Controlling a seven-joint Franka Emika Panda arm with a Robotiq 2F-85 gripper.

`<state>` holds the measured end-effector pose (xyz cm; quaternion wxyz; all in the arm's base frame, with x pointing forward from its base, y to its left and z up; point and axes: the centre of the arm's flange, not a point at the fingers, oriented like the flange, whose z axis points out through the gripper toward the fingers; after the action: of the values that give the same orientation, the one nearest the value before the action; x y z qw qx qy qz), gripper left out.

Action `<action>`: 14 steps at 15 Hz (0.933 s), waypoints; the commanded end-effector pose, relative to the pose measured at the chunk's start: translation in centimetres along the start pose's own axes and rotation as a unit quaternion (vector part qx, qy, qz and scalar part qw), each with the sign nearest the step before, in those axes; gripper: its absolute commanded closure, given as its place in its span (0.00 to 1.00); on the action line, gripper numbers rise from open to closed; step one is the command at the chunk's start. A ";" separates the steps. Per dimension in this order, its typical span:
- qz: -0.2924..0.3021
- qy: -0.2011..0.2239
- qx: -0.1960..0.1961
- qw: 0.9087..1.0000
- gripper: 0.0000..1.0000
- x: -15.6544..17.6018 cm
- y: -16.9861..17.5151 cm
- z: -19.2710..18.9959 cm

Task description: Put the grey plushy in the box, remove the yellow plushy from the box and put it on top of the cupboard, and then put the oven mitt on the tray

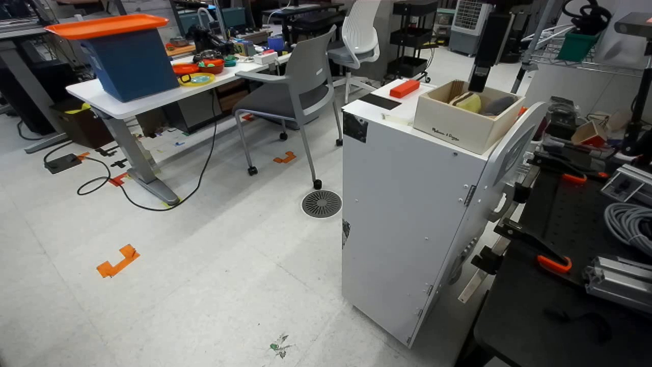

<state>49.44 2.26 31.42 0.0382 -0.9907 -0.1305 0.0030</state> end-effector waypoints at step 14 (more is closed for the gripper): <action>-0.012 -0.021 0.003 1.000 0.03 0.0 0.4 1.5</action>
<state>49.35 2.14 30.02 0.0395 -0.9901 -0.1332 0.0175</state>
